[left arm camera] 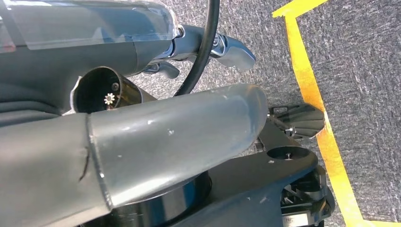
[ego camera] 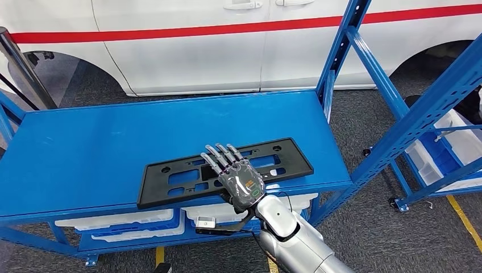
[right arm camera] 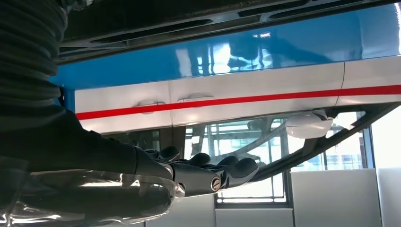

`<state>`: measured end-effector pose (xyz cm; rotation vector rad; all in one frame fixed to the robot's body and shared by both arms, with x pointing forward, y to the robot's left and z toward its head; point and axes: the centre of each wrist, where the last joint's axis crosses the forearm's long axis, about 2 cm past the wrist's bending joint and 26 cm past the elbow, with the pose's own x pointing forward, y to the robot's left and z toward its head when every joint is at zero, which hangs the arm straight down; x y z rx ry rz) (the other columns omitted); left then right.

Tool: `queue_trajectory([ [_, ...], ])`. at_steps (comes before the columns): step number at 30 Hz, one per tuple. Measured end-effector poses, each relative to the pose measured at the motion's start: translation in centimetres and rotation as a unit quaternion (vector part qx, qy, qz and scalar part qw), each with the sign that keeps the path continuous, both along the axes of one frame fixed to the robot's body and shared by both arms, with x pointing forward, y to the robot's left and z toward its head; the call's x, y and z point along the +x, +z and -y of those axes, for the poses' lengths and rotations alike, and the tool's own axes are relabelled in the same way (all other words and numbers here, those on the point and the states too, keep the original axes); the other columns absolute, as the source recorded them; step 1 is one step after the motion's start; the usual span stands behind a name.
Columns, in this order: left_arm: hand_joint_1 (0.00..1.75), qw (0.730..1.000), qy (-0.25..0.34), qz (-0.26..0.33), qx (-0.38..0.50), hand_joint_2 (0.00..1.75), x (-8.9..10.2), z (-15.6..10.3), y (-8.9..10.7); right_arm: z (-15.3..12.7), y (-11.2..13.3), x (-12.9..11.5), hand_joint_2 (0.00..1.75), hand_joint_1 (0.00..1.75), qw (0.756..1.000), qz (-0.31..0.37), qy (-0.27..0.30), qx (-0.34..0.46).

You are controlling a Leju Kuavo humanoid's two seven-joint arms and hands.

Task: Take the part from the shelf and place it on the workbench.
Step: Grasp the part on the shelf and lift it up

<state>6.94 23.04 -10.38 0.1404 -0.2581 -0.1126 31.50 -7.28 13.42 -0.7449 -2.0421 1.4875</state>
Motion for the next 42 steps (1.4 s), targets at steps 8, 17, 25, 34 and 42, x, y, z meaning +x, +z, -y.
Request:
queue_trajectory([
  [8, 0.0, 1.0, 0.0, 0.001, -0.001, 0.0, 0.0, 0.0, 0.0, 0.1, -0.1, 0.2, 1.75, 0.0, 1.0, -0.01, -0.001, -0.011],
  [17, 0.0, 1.0, 0.0, 0.002, -0.003, 0.0, 0.0, 0.0, 0.0, 0.3, 0.1, 0.9, 1.75, 0.0, 0.999, -0.026, -0.003, -0.035],
  [25, 0.0, 1.0, 0.0, 0.002, -0.003, 0.0, 0.0, 0.0, 0.0, 0.4, 0.1, 1.2, 1.75, 0.0, 0.999, -0.027, -0.005, -0.04],
  [34, 0.0, 1.0, 0.006, 0.003, -0.004, 0.0, 0.0, 0.0, 0.0, 0.5, -0.1, 1.4, 1.75, 0.0, 0.998, -0.04, -0.005, -0.056],
  [42, 0.0, 1.0, 0.007, 0.003, -0.005, 0.0, 0.0, 0.0, 0.0, 0.6, -0.3, 1.4, 1.75, 0.0, 0.997, -0.05, -0.009, -0.064],
])
